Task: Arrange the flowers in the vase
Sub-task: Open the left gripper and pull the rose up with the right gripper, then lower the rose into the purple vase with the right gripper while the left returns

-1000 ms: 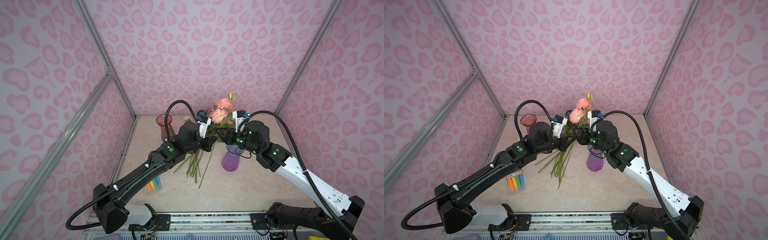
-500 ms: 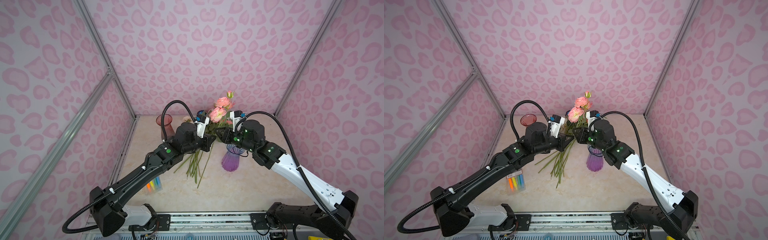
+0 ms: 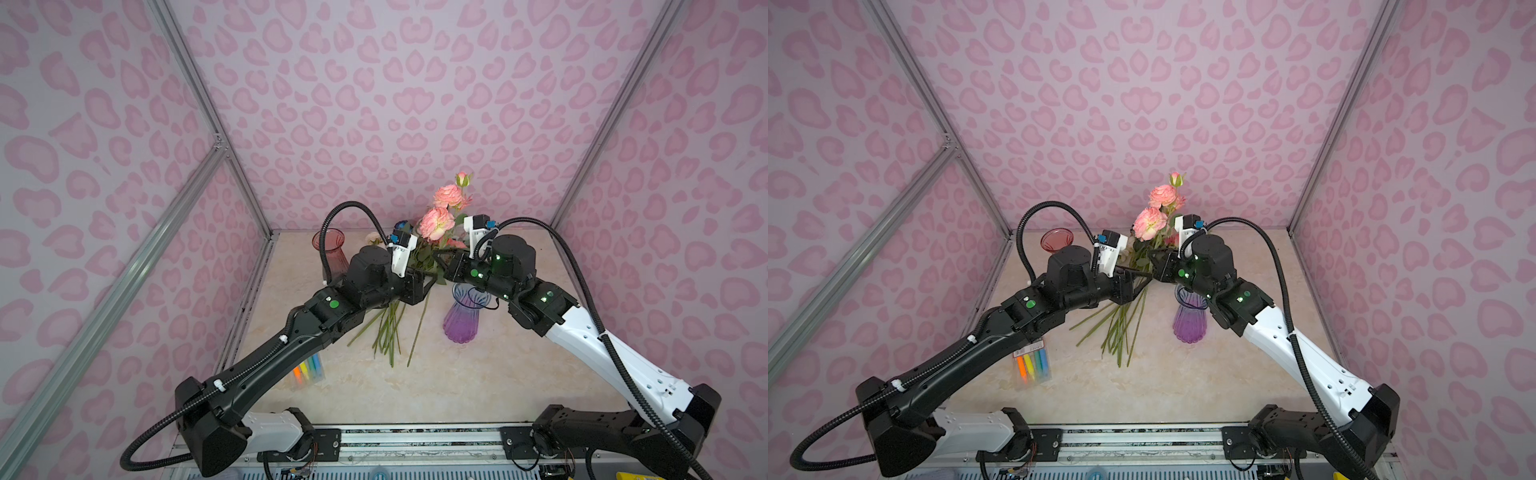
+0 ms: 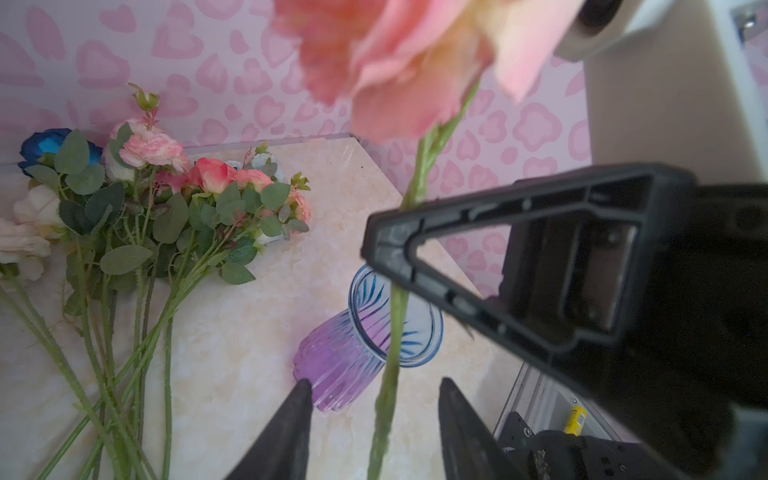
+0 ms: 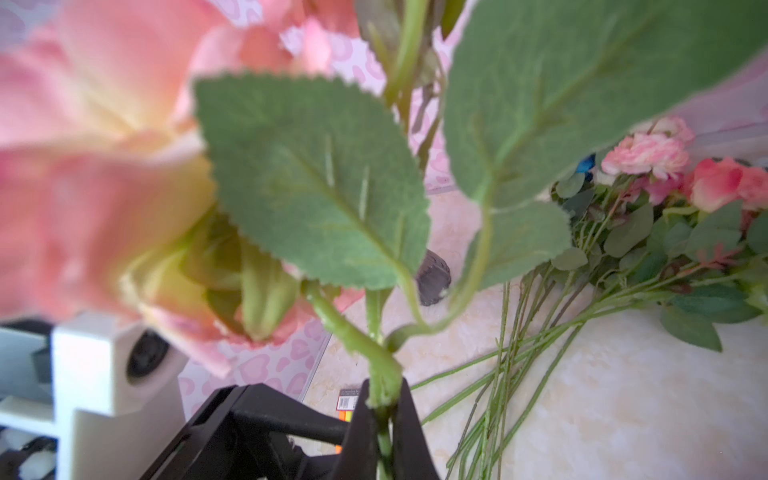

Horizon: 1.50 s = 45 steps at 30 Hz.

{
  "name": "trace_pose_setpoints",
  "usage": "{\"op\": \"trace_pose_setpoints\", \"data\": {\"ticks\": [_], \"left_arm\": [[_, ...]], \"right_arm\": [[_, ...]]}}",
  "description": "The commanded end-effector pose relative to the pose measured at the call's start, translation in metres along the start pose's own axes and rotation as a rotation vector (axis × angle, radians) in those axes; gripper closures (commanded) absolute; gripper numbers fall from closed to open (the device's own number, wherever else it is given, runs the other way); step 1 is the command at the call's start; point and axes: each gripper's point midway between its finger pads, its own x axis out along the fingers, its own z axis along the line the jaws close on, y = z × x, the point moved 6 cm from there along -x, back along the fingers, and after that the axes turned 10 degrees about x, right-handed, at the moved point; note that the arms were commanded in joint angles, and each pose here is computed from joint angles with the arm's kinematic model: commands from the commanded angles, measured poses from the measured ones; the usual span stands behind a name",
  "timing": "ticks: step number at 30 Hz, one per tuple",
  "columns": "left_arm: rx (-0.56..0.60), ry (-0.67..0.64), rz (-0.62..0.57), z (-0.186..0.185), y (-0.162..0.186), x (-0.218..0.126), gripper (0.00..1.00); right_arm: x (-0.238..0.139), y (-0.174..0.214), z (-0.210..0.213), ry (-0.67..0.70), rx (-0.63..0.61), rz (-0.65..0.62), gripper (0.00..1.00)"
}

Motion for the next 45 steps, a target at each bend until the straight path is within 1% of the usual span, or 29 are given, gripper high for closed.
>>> {"op": "trace_pose_setpoints", "data": {"ticks": [1,3,6,9,12,15,17,22,23,26,31,34,37,39,40,41,45], "left_arm": [[0.025,-0.094,-0.037,0.009,0.003,-0.021,0.41],[0.017,-0.175,-0.051,0.019,0.011,-0.034,0.37],[0.002,-0.249,-0.069,0.029,0.021,-0.049,0.33],[-0.006,-0.267,-0.072,0.033,0.028,-0.056,0.33],[-0.004,-0.286,-0.063,0.036,0.031,-0.058,0.32],[-0.007,-0.298,-0.054,0.039,0.033,-0.055,0.33],[-0.009,-0.298,-0.043,0.04,0.036,-0.052,0.32],[-0.017,-0.303,-0.012,0.044,0.042,-0.043,0.33],[-0.019,-0.302,-0.009,0.044,0.042,-0.042,0.33],[-0.023,-0.299,0.003,0.044,0.044,-0.039,0.33],[-0.027,-0.315,0.023,0.048,0.05,-0.035,0.33],[-0.032,-0.32,0.038,0.05,0.053,-0.03,0.33],[-0.034,-0.317,0.055,0.051,0.055,-0.024,0.32],[-0.037,-0.319,0.064,0.052,0.056,-0.02,0.32],[-0.039,-0.319,0.068,0.053,0.057,-0.018,0.33],[-0.042,-0.318,0.073,0.053,0.057,-0.016,0.33],[-0.042,-0.32,0.082,0.054,0.058,-0.011,0.33]], "right_arm": [[-0.015,-0.026,0.012,0.033,-0.105,-0.085,1.0],[-0.029,-0.047,0.023,0.05,-0.157,-0.14,1.0],[-0.055,-0.078,0.038,0.082,-0.227,-0.241,1.0],[-0.079,-0.104,0.043,0.111,-0.253,-0.327,1.0],[-0.099,-0.122,0.04,0.167,-0.291,-0.394,1.0],[-0.115,-0.13,0.028,0.246,-0.314,-0.447,1.0],[-0.118,-0.129,0.016,0.281,-0.304,-0.457,1.0],[-0.109,-0.113,-0.014,0.304,-0.258,-0.428,1.0],[-0.1,-0.104,-0.028,0.324,-0.247,-0.393,1.0],[-0.09,-0.091,-0.044,0.337,-0.227,-0.347,1.0],[-0.069,-0.06,-0.076,0.322,-0.138,-0.26,1.0],[-0.06,-0.047,-0.091,0.337,-0.106,-0.214,0.97],[-0.057,-0.038,-0.102,0.352,-0.087,-0.194,0.94],[-0.055,-0.034,-0.106,0.359,-0.083,-0.178,0.88],[-0.056,-0.032,-0.108,0.368,-0.078,-0.175,0.81],[-0.058,-0.032,-0.107,0.365,-0.078,-0.177,0.77],[-0.065,-0.032,-0.104,0.364,-0.087,-0.185,0.66]]}}
